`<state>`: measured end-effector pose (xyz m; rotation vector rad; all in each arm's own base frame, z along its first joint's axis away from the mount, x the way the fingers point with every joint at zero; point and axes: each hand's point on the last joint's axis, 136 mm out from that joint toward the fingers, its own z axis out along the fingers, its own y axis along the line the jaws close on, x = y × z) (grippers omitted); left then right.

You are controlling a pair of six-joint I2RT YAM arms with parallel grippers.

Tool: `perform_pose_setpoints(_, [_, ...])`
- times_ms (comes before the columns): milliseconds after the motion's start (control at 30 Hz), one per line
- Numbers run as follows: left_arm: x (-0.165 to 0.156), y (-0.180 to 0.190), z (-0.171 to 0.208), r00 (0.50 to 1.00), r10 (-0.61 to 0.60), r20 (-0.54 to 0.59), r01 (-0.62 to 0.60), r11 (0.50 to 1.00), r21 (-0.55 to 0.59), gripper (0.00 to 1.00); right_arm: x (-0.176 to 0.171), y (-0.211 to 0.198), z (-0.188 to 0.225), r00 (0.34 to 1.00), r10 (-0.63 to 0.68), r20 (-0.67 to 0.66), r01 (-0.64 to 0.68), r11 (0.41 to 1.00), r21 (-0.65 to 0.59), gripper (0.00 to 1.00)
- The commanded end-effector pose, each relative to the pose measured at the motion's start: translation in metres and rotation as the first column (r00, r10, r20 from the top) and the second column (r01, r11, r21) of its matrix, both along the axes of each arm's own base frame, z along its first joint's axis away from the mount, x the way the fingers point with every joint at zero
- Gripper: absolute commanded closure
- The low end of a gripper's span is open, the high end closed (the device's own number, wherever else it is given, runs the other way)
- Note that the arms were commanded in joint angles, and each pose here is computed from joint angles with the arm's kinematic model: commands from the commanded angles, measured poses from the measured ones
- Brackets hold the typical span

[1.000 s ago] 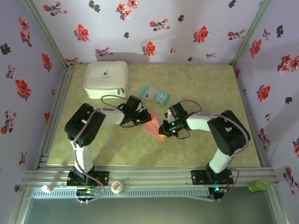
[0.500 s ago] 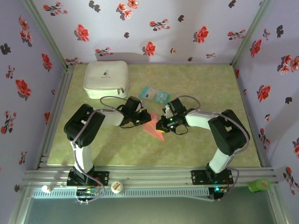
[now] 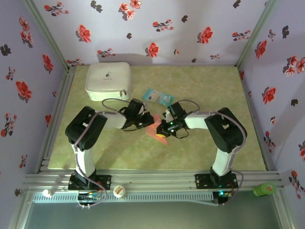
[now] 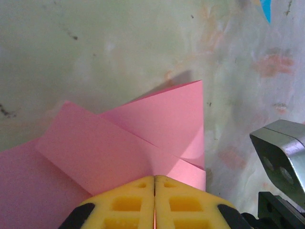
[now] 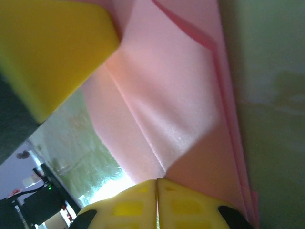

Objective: Fold a paper plane with a square sheet of paper (pick it up from the middle)
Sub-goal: Fourth fold the wing at the center of the table.

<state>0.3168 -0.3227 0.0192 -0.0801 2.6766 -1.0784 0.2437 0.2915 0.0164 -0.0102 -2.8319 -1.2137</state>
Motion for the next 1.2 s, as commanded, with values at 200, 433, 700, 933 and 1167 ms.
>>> perform_pose_setpoints(200, [-0.018, 0.023, -0.031, 0.995, 0.047, -0.084, -0.037, 0.994, 0.107, 0.92, -0.043, -0.028, -0.012, 0.995, -0.032, -0.089, 0.029, 0.999, -0.042, 0.89])
perform_pose_setpoints(433, [-0.02, 0.025, -0.034, 0.995, 0.041, -0.093, -0.03, 0.992, 0.122, 0.92, -0.068, -0.05, -0.015, 0.995, -0.012, -0.1, 0.002, 0.994, -0.108, 0.88])
perform_pose_setpoints(700, [-0.021, 0.026, -0.036, 0.993, 0.057, -0.105, -0.044, 0.992, 0.122, 0.92, -0.084, -0.062, -0.008, 0.995, 0.027, -0.093, -0.039, 0.991, -0.132, 0.88])
perform_pose_setpoints(933, [-0.024, 0.028, -0.039, 0.991, 0.065, -0.115, -0.05, 0.991, 0.127, 0.92, -0.053, -0.054, 0.026, 0.995, -0.094, 0.035, 0.097, 0.992, -0.081, 0.86])
perform_pose_setpoints(1167, [-0.026, 0.029, -0.038, 0.992, 0.062, -0.114, -0.047, 0.991, 0.124, 0.92, -0.034, -0.068, 0.052, 0.954, -0.237, 0.184, 0.251, 0.966, -0.06, 0.79])
